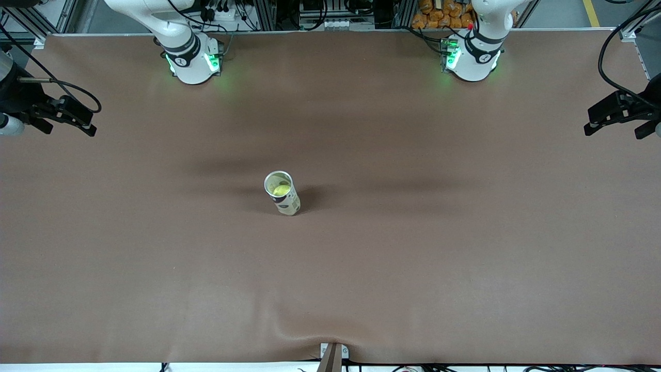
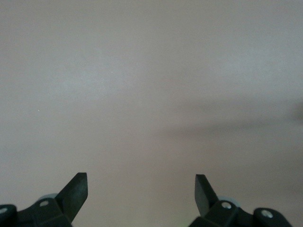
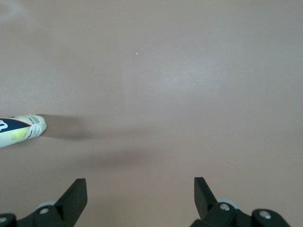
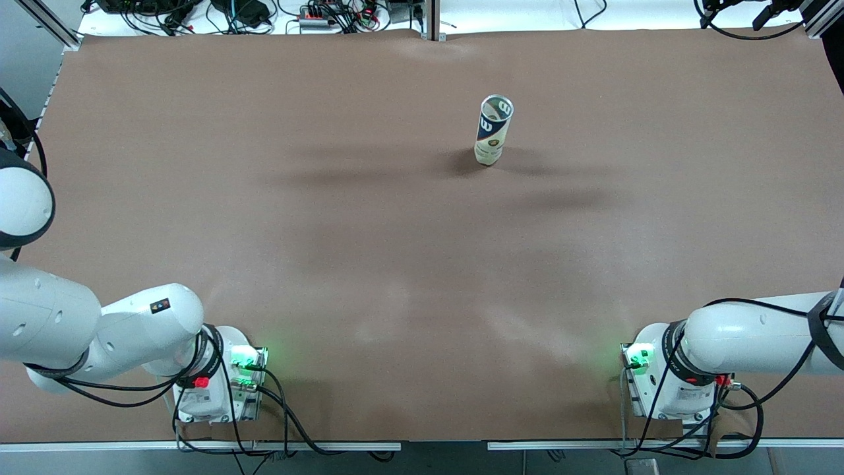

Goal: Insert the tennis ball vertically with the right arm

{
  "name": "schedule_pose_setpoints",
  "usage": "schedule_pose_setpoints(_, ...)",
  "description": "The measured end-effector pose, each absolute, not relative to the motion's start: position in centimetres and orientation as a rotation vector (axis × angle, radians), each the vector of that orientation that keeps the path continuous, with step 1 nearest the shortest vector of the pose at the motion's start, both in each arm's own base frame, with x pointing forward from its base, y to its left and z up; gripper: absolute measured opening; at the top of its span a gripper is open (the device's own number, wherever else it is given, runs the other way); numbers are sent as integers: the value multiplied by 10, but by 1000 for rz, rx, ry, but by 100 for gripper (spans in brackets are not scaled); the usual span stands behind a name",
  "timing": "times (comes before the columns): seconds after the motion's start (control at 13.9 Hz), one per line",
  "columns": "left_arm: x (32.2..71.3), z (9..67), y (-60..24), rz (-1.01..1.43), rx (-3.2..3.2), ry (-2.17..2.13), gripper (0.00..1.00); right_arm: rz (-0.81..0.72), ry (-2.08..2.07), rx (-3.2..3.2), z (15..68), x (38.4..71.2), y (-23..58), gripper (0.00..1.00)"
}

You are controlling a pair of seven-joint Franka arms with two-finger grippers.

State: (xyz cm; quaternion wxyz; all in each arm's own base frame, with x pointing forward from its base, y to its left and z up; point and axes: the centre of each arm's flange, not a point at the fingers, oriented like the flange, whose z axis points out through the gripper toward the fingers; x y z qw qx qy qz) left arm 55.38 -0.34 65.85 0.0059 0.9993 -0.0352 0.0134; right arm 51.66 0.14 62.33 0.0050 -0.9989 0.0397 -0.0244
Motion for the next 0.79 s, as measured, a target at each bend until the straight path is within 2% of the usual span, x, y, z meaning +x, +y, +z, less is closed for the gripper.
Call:
schedule_pose_setpoints(0.43,541,664,10,17,3139,-22,100,-76,124,-3128,623,517,1,100)
schedule_pose_setpoints(0.79,520,662,-16,-9,3140,32,100,-76,124,-3128,623,517,1,100)
